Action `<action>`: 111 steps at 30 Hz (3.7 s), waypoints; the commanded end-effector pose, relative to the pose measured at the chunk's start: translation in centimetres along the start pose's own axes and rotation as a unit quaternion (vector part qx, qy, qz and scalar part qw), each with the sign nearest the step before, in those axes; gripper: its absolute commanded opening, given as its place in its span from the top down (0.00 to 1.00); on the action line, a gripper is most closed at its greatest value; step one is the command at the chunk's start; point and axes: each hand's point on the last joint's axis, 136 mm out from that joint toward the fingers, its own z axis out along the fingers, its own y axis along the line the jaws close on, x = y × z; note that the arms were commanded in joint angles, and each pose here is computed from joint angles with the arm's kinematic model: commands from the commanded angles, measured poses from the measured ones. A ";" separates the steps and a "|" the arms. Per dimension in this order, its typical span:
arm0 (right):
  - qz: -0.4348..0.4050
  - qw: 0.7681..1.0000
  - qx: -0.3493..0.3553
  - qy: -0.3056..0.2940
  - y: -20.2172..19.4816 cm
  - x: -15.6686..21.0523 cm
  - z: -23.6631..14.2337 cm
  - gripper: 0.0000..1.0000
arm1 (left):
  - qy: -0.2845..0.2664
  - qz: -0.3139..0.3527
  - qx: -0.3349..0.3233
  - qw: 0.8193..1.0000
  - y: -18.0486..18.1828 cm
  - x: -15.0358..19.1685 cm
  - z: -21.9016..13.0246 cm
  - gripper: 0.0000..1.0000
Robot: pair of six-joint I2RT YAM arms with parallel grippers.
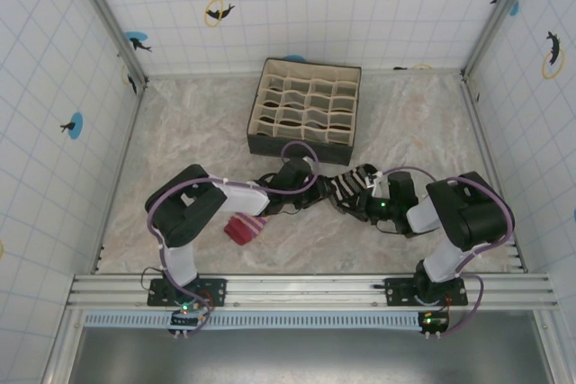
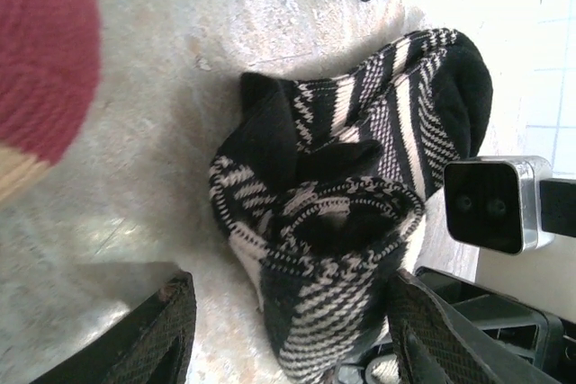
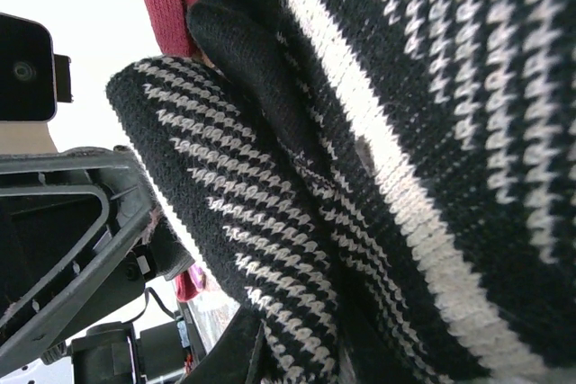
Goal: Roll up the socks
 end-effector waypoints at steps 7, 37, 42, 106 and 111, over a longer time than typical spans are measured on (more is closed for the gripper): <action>0.107 0.990 0.090 0.027 -5.5 3.2 -0.8 1.00 | 0.014 -0.014 -0.018 1.000 1.3 0.5 1.9 0.54; -0.448 0.845 0.267 -0.120 5.5 -0.4 -3.8 0.25 | 0.043 -0.016 -0.145 0.988 3.9 -0.2 -2.6 1.00; -0.546 0.767 0.308 -0.135 6.4 1.0 -3.0 0.24 | 0.058 -0.031 -0.137 0.988 3.8 0.2 -2.7 1.00; -0.268 0.946 0.181 0.028 -3.3 4.3 0.9 1.00 | 0.030 -0.009 0.007 0.999 -1.8 -1.4 -5.3 0.23; -0.168 0.977 0.125 0.044 -2.6 4.2 0.9 1.00 | 0.035 -0.015 0.001 0.999 -0.7 -0.8 -5.0 0.26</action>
